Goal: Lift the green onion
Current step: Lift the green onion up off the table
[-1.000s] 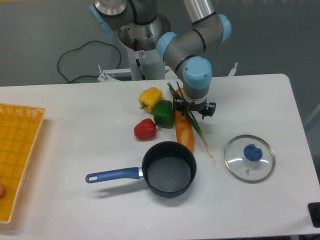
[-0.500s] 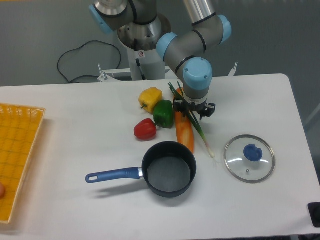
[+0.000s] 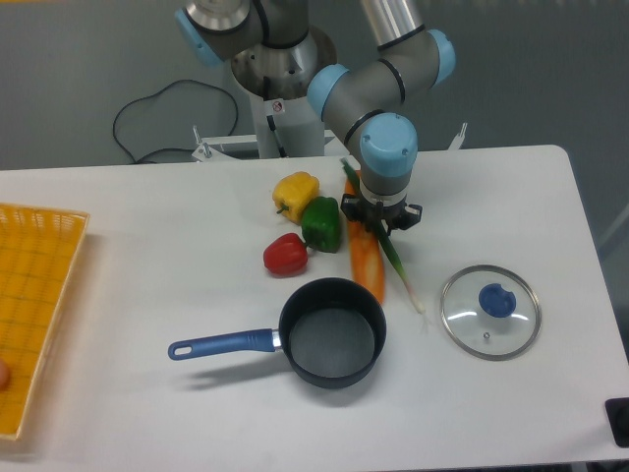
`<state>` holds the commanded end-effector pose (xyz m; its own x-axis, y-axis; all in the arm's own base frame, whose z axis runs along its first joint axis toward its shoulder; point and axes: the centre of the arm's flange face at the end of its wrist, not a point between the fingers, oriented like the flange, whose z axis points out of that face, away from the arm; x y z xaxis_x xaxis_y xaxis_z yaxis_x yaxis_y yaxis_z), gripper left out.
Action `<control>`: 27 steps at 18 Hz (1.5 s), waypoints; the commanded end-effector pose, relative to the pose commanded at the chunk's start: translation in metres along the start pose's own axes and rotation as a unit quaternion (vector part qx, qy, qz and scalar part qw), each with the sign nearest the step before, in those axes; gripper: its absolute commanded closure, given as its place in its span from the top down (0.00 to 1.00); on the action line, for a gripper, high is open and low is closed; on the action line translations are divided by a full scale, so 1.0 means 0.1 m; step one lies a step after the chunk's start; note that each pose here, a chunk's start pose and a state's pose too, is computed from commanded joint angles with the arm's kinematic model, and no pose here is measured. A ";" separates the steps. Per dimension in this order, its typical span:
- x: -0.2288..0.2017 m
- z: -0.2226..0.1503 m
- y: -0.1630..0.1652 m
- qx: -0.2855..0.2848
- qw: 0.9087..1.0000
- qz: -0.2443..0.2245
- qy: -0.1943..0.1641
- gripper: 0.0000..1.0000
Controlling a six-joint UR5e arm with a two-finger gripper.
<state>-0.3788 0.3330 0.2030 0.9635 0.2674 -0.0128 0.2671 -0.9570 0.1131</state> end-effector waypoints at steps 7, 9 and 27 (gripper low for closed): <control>-0.02 -0.04 0.00 0.004 1.000 -0.001 -0.003 0.07; -0.05 -0.09 0.01 0.006 1.000 -0.003 -0.006 0.07; -0.35 -0.95 0.03 0.125 0.990 -0.040 0.046 0.07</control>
<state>-0.4137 0.3313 0.2986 0.9365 0.3414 0.0802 0.3495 -0.9274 -0.1336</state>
